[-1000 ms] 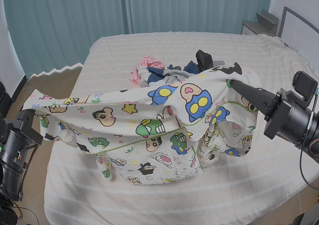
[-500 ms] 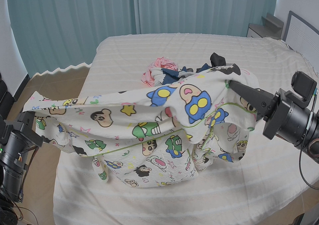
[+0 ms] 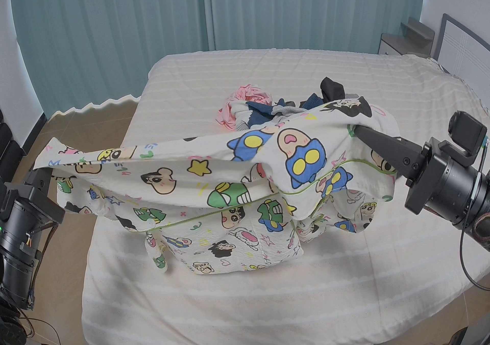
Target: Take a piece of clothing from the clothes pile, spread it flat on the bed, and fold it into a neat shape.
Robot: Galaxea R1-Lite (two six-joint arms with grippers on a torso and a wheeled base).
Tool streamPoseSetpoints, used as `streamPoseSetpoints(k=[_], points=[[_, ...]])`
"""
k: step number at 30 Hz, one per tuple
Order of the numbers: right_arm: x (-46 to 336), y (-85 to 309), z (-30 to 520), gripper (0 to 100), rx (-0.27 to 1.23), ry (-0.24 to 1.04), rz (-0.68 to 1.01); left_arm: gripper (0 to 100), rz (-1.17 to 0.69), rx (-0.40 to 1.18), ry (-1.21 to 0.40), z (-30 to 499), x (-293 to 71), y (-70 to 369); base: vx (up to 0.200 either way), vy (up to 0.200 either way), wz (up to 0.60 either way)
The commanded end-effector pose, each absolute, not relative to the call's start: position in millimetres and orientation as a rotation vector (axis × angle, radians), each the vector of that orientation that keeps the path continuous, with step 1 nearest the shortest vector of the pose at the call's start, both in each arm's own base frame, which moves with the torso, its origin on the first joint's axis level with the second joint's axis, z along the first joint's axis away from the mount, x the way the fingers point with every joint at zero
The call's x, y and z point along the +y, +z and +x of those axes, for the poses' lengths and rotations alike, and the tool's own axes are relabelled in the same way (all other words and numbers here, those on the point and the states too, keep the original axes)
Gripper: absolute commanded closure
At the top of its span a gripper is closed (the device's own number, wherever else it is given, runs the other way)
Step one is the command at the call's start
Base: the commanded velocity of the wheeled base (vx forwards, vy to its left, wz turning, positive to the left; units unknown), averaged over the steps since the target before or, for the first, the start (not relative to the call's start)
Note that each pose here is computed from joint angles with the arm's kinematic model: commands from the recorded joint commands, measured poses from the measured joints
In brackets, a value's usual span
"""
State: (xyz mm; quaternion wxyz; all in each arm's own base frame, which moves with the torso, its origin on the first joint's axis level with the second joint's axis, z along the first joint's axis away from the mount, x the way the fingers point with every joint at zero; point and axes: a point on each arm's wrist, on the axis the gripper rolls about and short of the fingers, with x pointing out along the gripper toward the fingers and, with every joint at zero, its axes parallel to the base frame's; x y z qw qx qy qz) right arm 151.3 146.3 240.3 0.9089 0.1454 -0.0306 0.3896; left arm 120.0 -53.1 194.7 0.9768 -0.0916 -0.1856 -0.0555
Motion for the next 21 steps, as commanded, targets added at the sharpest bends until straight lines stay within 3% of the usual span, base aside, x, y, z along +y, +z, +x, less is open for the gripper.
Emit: streamPoseSetpoints(k=[1,12,21], points=[[145.6,239.2,150.3,100,-0.061,0.805,0.299,100,-0.194,-0.395,-0.109,119.6,-52.5,197.4,-0.200,0.000,0.00],[139.5,241.6,143.8,100,-0.078,0.811,0.301,100,-0.194,-0.438,-0.054,117.1,-43.1,203.3,-0.200,0.000,0.00],[132.8,240.8,128.7,100,-0.084,0.845,0.304,100,-0.182,-0.472,-0.034,110.2,-38.1,209.6,0.000,0.000,0.00]])
